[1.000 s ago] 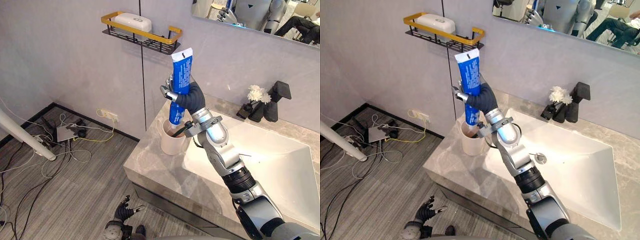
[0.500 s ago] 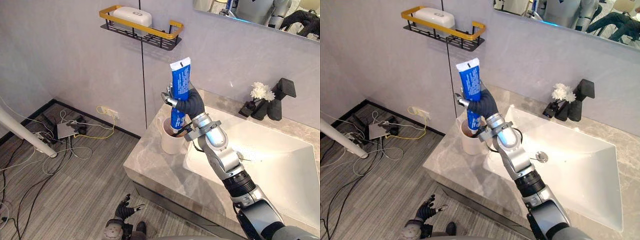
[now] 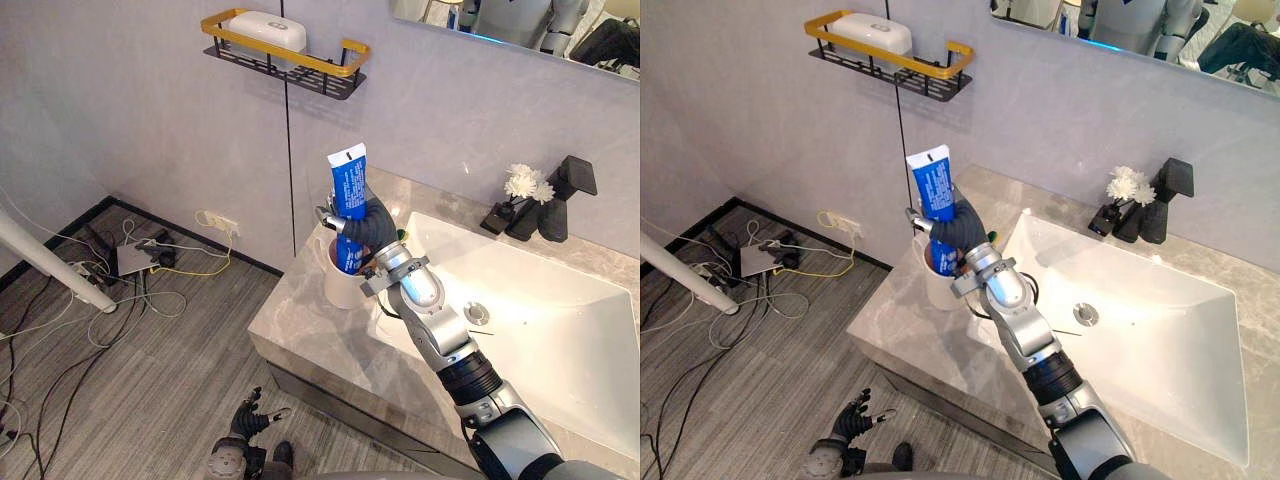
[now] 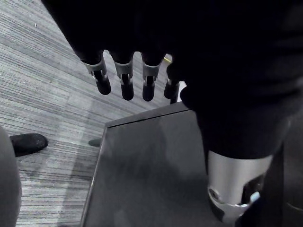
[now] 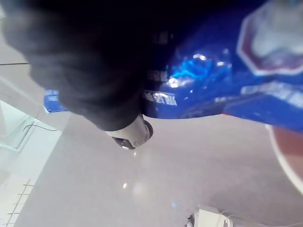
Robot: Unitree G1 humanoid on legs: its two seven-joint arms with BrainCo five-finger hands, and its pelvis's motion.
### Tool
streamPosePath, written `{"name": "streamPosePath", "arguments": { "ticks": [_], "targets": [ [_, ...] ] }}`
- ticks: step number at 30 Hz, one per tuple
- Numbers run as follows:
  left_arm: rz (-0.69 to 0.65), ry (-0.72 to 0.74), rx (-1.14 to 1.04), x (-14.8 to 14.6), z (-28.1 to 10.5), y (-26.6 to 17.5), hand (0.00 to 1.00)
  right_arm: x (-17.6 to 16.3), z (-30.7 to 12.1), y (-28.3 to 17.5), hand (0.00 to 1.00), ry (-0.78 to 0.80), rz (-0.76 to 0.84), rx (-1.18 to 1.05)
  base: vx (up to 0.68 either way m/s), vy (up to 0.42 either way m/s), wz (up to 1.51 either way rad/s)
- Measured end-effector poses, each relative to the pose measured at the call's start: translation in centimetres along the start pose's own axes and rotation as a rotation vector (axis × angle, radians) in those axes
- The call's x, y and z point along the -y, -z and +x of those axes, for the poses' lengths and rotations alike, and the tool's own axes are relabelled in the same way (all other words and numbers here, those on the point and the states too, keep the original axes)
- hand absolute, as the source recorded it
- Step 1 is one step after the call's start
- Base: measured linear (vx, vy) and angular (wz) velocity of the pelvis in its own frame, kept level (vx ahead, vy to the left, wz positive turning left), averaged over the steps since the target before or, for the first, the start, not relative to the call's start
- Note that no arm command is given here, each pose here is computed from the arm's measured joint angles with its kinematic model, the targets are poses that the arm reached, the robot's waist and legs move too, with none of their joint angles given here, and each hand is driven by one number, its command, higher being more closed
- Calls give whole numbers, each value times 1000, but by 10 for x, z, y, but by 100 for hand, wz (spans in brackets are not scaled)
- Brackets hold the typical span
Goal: Organize washtable
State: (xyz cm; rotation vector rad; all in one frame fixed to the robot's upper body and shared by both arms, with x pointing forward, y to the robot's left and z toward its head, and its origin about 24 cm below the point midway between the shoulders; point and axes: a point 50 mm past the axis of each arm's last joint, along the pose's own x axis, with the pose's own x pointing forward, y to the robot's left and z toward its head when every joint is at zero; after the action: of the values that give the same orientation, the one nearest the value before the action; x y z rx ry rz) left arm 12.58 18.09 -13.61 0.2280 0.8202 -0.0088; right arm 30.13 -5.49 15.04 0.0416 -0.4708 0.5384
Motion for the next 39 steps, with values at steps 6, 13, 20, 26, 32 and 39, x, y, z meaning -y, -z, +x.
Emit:
{"name": "streamPosePath", "arguments": {
  "ticks": [6, 13, 20, 26, 32, 39],
  "targets": [
    [0, 1, 2, 0, 1, -1, 0, -1, 0, 1, 0, -3, -12, -5, 0, 0, 0],
    [-1, 1, 3, 1, 1, -1, 0, -4, 0, 1, 0, 0, 2, -2, 0, 0, 0],
    [-1, -1, 2, 1, 1, -1, 0, -6, -4, 6, 0, 25, 20, -17, 0, 0, 0],
    [-2, -2, 1, 1, 1, -1, 0, -6, -5, 6, 0, 25, 23, -19, 0, 0, 0],
    [-2, -3, 0, 0, 1, -1, 0, -11, -6, -3, 0, 8, 27, 19, -2, 0, -1],
    [-2, -13, -4, 0, 1, 0, 0, -13, -5, -12, 0, -2, -7, 62, 0, 0, 0]
  ]
}}
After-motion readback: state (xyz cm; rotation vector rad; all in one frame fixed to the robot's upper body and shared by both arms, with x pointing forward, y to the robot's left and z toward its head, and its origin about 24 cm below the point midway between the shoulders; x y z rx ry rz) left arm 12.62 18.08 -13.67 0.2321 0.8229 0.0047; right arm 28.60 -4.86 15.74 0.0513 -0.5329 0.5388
